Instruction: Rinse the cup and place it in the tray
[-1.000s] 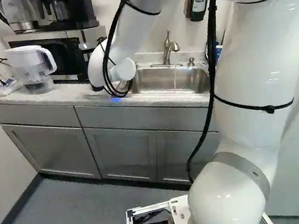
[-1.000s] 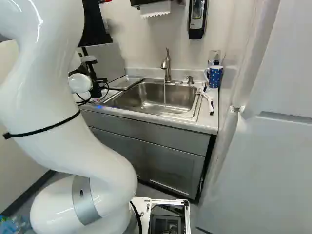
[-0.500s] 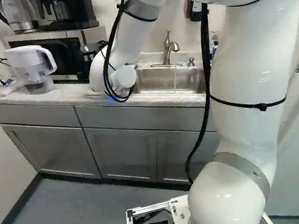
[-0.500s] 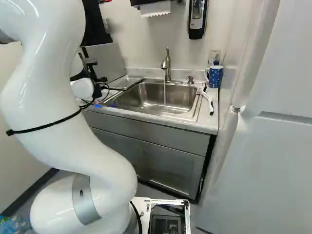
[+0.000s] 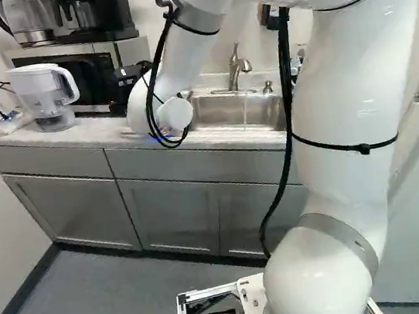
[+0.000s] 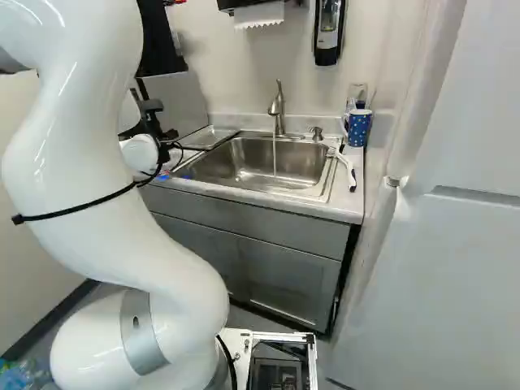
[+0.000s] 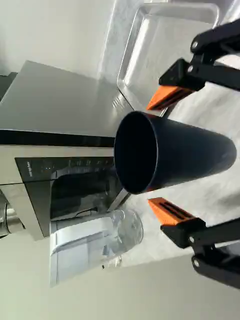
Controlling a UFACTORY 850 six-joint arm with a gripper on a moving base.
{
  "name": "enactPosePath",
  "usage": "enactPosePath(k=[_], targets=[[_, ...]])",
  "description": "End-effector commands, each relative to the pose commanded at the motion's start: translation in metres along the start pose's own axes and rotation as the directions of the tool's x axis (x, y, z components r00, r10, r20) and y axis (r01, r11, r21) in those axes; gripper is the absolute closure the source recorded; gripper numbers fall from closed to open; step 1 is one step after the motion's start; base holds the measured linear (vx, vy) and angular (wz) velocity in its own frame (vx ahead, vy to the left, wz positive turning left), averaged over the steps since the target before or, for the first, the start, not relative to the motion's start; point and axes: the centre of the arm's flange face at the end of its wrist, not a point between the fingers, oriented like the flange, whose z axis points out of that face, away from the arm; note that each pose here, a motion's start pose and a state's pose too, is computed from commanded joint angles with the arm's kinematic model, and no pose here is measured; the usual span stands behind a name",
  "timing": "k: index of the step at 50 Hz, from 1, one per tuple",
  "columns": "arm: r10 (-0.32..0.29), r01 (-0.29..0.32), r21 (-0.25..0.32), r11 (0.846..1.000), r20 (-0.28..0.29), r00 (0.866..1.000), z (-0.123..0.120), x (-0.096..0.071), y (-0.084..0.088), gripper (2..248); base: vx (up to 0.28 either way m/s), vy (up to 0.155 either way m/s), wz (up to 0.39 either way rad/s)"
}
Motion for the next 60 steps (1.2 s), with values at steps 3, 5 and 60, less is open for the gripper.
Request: enactPosePath(k=[3, 5, 60], targets=[[0.000, 0.000, 0.000, 1.000, 0.000, 1.000, 0.000, 0.000, 0.000, 25, 0.000, 0.000, 0.000], [0.000, 0.000, 0.000, 1.000, 0.000, 1.000, 0.000, 0.000, 0.000, 25, 0.000, 0.000, 0.000], [0.003, -0.012, -0.103, 0.995, -0.090, 0.996, -0.045, 0.045, 0.052, 124, 0.000, 0.000, 0.000]])
